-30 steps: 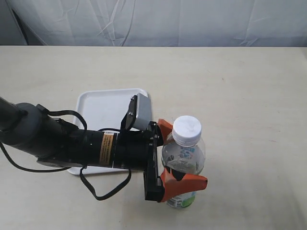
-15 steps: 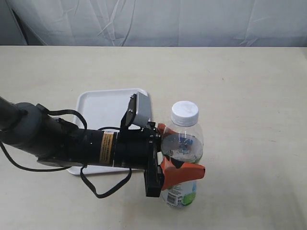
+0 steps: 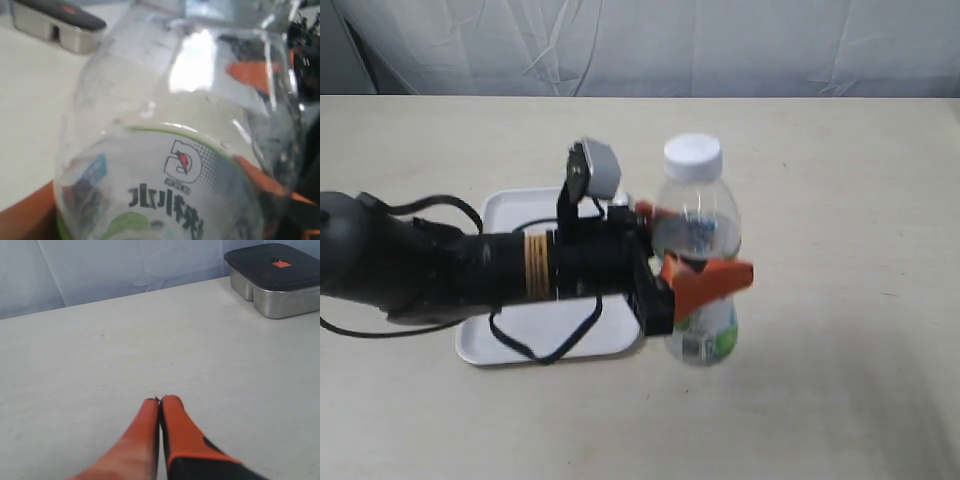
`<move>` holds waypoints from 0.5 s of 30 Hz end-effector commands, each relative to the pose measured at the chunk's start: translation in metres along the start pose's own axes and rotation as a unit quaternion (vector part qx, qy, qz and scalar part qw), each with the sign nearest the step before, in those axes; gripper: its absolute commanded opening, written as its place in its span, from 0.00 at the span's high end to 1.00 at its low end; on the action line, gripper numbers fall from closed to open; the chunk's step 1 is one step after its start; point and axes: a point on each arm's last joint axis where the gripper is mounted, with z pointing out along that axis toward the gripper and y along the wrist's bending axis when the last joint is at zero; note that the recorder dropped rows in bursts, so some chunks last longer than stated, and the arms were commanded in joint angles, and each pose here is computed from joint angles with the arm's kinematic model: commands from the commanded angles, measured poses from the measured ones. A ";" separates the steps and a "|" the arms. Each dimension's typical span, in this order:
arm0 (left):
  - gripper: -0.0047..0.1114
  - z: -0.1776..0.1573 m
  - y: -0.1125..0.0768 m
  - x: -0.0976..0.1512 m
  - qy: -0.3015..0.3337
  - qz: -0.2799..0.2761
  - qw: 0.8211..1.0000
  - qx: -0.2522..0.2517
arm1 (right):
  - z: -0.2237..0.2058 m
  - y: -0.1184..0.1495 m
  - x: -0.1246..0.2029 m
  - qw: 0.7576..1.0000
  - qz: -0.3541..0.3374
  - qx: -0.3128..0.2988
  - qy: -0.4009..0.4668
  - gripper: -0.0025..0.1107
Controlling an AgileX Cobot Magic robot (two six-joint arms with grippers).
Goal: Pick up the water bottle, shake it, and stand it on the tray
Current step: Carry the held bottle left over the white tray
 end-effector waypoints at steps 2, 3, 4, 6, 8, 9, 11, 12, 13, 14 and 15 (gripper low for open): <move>0.96 -0.015 -0.005 -0.109 -0.065 0.130 0.980 -0.137 | 0.000 0.000 0.000 1.000 -0.002 0.002 -0.004 0.94; 0.96 -0.023 -0.009 -0.136 -0.067 0.168 0.968 -0.172 | 0.000 0.000 0.000 1.000 -0.002 0.002 -0.004 0.94; 0.96 -0.029 -0.010 -0.151 -0.056 0.186 0.959 -0.207 | 0.000 0.000 0.000 1.000 -0.002 0.002 -0.004 0.94; 0.96 -0.046 -0.016 -0.181 -0.053 0.210 0.940 -0.265 | 0.000 0.000 0.000 1.000 -0.002 0.002 -0.004 0.94; 0.96 -0.056 -0.003 -0.173 -0.026 0.157 0.935 -0.318 | 0.000 0.000 0.000 1.000 -0.002 0.002 -0.004 0.94; 0.96 -0.058 0.007 -0.159 -0.007 0.124 0.934 -0.334 | 0.000 0.000 0.000 1.000 -0.002 0.002 -0.004 0.94; 0.96 -0.056 0.025 -0.111 0.042 0.050 0.934 -0.351 | 0.000 0.000 0.000 1.000 -0.002 0.002 -0.004 0.94; 0.96 -0.056 0.028 -0.098 0.045 0.034 0.936 -0.347 | 0.000 0.000 0.000 1.000 -0.002 0.002 -0.004 0.94; 0.96 -0.055 0.027 -0.092 0.038 0.032 0.940 -0.337 | 0.000 0.000 0.000 1.000 -0.002 0.002 -0.004 0.94; 0.96 -0.055 0.023 -0.097 0.017 0.042 0.945 -0.324 | 0.000 0.000 0.000 1.000 -0.002 0.002 -0.004 0.94; 0.96 -0.057 0.015 -0.113 -0.013 0.060 0.947 -0.314 | 0.000 0.000 0.000 1.000 -0.002 0.002 -0.004 0.94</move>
